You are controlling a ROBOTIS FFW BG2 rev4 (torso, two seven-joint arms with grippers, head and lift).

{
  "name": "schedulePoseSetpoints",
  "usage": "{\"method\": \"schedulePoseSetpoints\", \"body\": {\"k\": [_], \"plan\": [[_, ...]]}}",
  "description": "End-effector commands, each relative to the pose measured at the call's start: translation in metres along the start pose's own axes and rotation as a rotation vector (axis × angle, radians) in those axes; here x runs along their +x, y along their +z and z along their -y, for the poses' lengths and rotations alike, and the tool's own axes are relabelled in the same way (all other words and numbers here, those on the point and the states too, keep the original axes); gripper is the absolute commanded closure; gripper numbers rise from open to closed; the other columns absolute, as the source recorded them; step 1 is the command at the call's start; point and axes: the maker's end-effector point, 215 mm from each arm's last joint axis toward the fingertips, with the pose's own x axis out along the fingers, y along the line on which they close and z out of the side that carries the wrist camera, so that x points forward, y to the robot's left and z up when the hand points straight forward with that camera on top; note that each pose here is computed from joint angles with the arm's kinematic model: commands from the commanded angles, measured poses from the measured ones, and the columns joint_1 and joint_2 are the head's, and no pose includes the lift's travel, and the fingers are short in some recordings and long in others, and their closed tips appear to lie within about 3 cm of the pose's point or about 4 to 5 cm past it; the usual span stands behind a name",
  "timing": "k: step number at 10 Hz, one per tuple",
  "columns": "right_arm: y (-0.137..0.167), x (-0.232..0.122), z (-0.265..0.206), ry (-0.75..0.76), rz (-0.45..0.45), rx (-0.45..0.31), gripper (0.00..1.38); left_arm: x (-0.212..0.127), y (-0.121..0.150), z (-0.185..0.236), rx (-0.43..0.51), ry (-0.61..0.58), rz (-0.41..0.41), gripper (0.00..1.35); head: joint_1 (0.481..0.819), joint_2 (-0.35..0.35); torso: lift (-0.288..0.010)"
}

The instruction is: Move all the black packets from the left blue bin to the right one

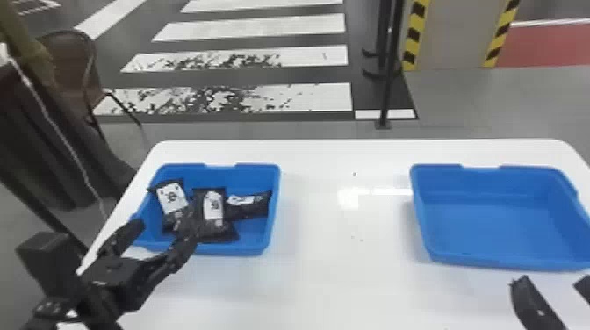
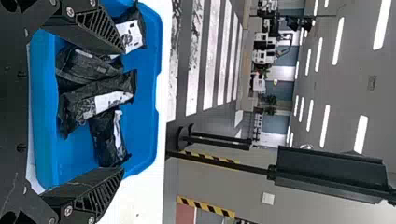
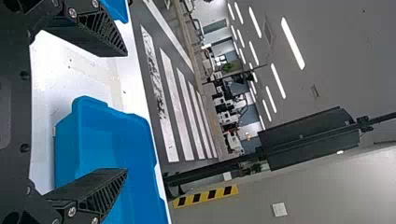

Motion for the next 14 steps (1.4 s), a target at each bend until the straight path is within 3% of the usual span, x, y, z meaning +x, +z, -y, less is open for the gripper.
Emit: {"method": "schedulePoseSetpoints", "body": {"k": [1, 3, 6, 8, 11, 14], "plan": [[-0.001, 0.000, 0.000, 0.001, -0.001, 0.001, 0.14, 0.021, -0.003, -0.014, 0.015, 0.035, -0.045, 0.15, 0.695, 0.134, -0.140], [0.000, 0.001, -0.002, 0.005, 0.001, 0.004, 0.14, 0.058, -0.003, -0.004, 0.002, -0.001, -0.076, 0.15, 0.695, 0.144, -0.140], [-0.002, 0.002, -0.005, 0.012, -0.001, 0.013, 0.14, 0.114, -0.011, -0.001, 0.088, -0.052, -0.223, 0.15, 0.695, 0.113, -0.140], [-0.002, 0.003, -0.008, 0.017, 0.002, 0.019, 0.14, 0.133, 0.001, -0.033, 0.197, 0.006, -0.317, 0.15, 0.695, 0.114, -0.140], [-0.004, 0.006, -0.009, 0.021, 0.002, 0.022, 0.14, 0.161, 0.037, -0.013, 0.399, -0.058, -0.325, 0.15, 0.695, 0.134, -0.140], [-0.006, 0.006, -0.010, 0.022, 0.001, 0.030, 0.14, 0.180, 0.012, 0.027, 0.486, -0.171, -0.409, 0.15, 0.695, 0.102, -0.140]]}}
